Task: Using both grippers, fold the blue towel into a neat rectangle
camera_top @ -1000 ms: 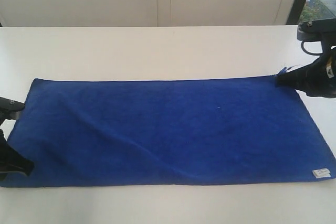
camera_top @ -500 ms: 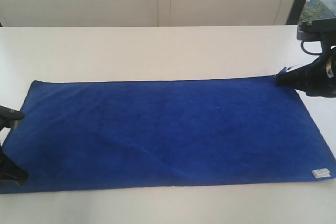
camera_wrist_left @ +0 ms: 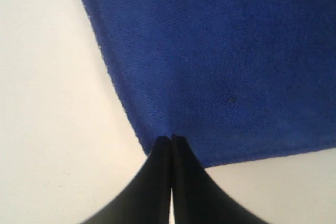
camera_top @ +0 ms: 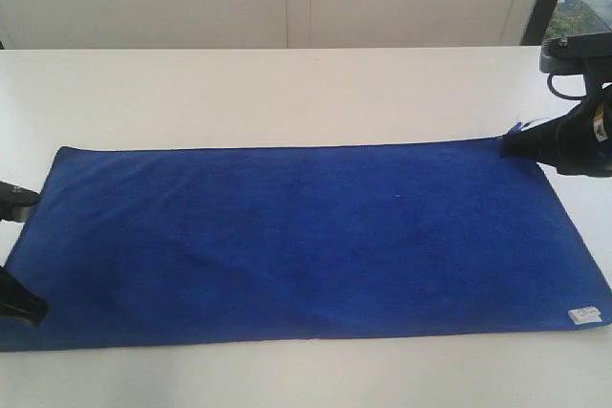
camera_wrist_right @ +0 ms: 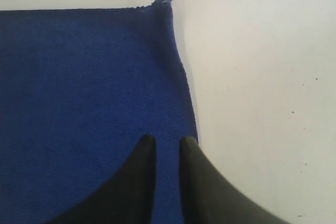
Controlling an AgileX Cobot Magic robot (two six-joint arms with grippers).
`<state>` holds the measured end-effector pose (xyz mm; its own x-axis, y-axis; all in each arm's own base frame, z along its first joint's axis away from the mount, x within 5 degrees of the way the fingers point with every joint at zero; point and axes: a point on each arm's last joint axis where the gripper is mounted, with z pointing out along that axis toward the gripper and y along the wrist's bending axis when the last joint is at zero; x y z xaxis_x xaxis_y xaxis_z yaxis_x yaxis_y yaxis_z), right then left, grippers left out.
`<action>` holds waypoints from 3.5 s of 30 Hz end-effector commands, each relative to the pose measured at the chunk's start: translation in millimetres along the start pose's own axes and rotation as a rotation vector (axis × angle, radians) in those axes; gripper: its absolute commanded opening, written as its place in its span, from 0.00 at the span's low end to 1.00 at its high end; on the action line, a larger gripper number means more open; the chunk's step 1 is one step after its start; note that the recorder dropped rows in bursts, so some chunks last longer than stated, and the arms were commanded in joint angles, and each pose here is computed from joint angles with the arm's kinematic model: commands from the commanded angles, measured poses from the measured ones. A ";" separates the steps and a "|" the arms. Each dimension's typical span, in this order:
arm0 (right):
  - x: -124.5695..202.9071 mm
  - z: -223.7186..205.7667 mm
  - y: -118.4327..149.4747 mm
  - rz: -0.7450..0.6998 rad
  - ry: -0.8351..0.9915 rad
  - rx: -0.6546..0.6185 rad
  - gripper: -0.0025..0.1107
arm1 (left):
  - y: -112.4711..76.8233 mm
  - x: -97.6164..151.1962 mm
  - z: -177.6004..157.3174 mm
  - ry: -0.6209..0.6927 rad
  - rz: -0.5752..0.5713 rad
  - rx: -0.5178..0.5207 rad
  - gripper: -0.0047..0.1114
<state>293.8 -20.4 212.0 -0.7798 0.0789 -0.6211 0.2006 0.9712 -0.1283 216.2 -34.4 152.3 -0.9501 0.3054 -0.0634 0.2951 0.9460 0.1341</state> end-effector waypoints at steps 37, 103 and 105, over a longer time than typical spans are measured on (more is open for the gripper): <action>-12.9 -1.8 6.8 -0.043 0.033 -0.070 0.17 | 27.3 -34.4 -71.3 -0.331 -0.197 0.067 0.04; -48.6 143.4 -26.7 0.090 0.071 -0.120 0.40 | 115.6 -165.2 51.5 -0.554 -0.341 0.424 0.47; -48.8 146.0 -26.5 0.091 0.057 -0.118 0.40 | 115.3 -165.3 53.7 -0.554 -0.334 0.425 0.47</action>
<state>410.3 -78.5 134.8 -0.8115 0.1711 -0.5588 0.1932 0.9810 0.0198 412.1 31.3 131.3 -0.8347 -0.0990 -0.5417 0.1173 0.9291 -0.3507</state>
